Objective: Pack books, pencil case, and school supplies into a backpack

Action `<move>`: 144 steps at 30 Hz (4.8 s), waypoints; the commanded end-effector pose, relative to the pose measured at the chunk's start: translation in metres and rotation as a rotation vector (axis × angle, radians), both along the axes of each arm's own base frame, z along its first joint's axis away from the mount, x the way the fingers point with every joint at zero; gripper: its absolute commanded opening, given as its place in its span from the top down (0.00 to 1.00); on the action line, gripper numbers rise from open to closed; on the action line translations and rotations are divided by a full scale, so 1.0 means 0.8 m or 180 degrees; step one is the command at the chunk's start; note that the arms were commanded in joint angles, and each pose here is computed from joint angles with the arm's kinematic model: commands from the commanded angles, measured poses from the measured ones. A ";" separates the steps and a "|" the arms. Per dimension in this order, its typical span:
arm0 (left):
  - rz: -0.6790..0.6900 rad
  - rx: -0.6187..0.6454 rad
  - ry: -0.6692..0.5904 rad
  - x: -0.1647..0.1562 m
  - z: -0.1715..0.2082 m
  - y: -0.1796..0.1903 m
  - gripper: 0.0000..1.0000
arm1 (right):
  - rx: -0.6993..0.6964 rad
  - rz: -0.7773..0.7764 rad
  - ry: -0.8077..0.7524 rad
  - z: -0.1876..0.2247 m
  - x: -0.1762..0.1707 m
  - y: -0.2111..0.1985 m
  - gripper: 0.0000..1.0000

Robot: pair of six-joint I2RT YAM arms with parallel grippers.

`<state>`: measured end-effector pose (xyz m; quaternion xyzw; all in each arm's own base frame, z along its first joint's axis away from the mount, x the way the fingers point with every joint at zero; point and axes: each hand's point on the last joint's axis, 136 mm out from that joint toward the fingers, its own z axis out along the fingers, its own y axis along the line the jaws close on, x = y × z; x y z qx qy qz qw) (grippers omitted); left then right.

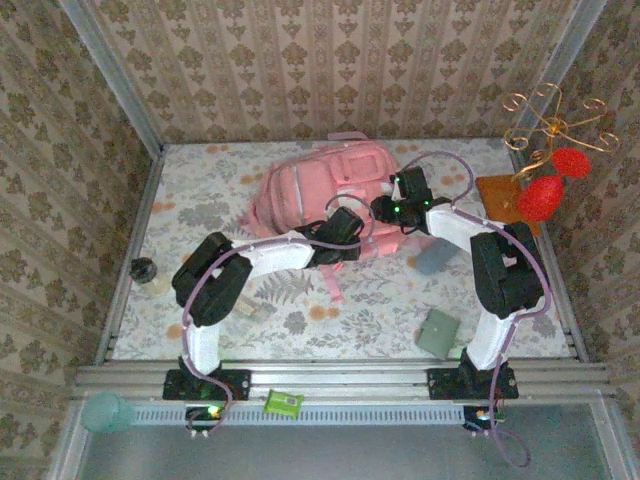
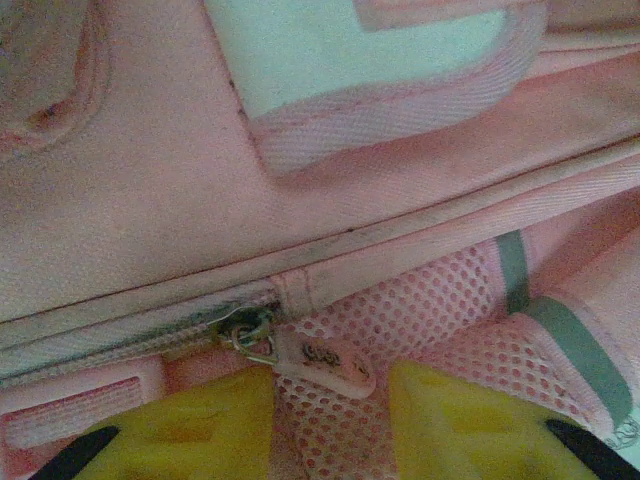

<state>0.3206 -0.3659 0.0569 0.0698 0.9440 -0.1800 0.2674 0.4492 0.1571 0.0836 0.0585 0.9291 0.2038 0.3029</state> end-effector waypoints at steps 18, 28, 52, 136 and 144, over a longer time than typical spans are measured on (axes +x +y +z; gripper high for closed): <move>0.0460 0.0050 -0.0149 0.029 -0.013 0.024 0.67 | 0.0035 0.0057 0.0150 -0.028 -0.011 0.001 0.58; 0.0477 0.0096 -0.0108 0.018 -0.030 0.024 0.78 | 0.0061 0.0039 0.0157 -0.029 -0.011 -0.002 0.59; 0.0058 -0.0663 -0.0183 0.016 0.038 0.003 1.00 | 0.0871 -0.0202 0.0240 0.030 -0.077 0.016 0.45; -0.1011 -0.0858 -0.0202 -0.012 0.114 0.061 1.00 | 0.1440 -0.0081 0.0339 0.063 -0.089 0.087 0.32; -0.1142 -0.0915 -0.0175 -0.027 0.109 0.036 1.00 | 0.1681 -0.0249 0.0491 0.040 -0.104 0.111 0.35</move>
